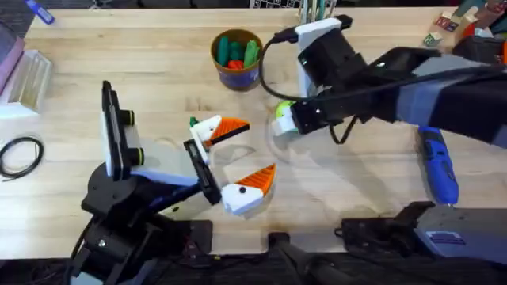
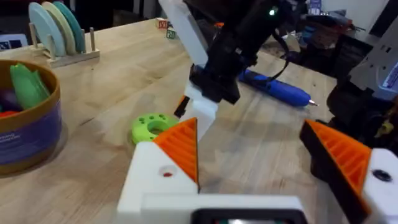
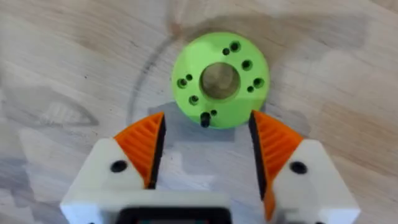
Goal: Pick up the gripper from the table and insert it into the empty holder that is missing its gripper. Then pick up a screw, insert it into the mounting hole, and use the screwdriver to tighten it. Finally, clean up the table by picking up the vegetable and placing it into the bucket.
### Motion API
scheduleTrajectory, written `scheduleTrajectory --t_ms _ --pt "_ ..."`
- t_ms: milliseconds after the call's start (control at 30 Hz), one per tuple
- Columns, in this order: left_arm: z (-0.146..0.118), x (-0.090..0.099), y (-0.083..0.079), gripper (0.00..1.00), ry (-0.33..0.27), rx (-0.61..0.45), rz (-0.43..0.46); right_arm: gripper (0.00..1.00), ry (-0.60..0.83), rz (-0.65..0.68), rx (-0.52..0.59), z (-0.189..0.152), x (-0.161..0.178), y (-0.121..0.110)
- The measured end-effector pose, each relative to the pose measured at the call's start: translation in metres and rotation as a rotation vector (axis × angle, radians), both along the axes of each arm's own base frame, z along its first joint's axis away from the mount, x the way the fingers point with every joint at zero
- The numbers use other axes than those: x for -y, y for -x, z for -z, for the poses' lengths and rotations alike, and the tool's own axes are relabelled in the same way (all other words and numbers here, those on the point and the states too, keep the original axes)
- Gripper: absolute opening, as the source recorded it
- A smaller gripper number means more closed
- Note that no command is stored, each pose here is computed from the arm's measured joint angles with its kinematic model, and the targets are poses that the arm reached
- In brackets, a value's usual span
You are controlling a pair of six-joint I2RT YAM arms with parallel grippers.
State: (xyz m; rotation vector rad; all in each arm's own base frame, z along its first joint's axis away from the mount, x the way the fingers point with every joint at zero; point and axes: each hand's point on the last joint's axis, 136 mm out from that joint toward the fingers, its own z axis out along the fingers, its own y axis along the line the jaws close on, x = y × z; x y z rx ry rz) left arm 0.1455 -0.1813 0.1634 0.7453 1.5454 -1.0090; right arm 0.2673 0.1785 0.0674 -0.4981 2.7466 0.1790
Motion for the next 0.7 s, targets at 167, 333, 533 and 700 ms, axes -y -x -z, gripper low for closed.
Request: scheduleTrajectory --t_ms 167,333,533,700 --pt "0.0 0.0 0.0 0.986 0.0 0.0 0.0 0.577 0.01 0.006 -0.008 0.0066 -0.001 -0.0015" --pt "0.0 0.0 0.0 0.986 0.0 0.0 0.0 0.334 0.004 0.015 -0.001 0.0061 -0.0021 -0.0035" --pt "0.0 0.0 0.0 0.986 0.0 0.0 0.0 0.279 0.018 0.017 -0.01 0.0114 -0.001 -0.0042" --pt "0.0 0.0 0.0 0.986 0.0 0.0 0.0 0.08 0.023 0.021 -0.011 0.0115 -0.0001 -0.0041"
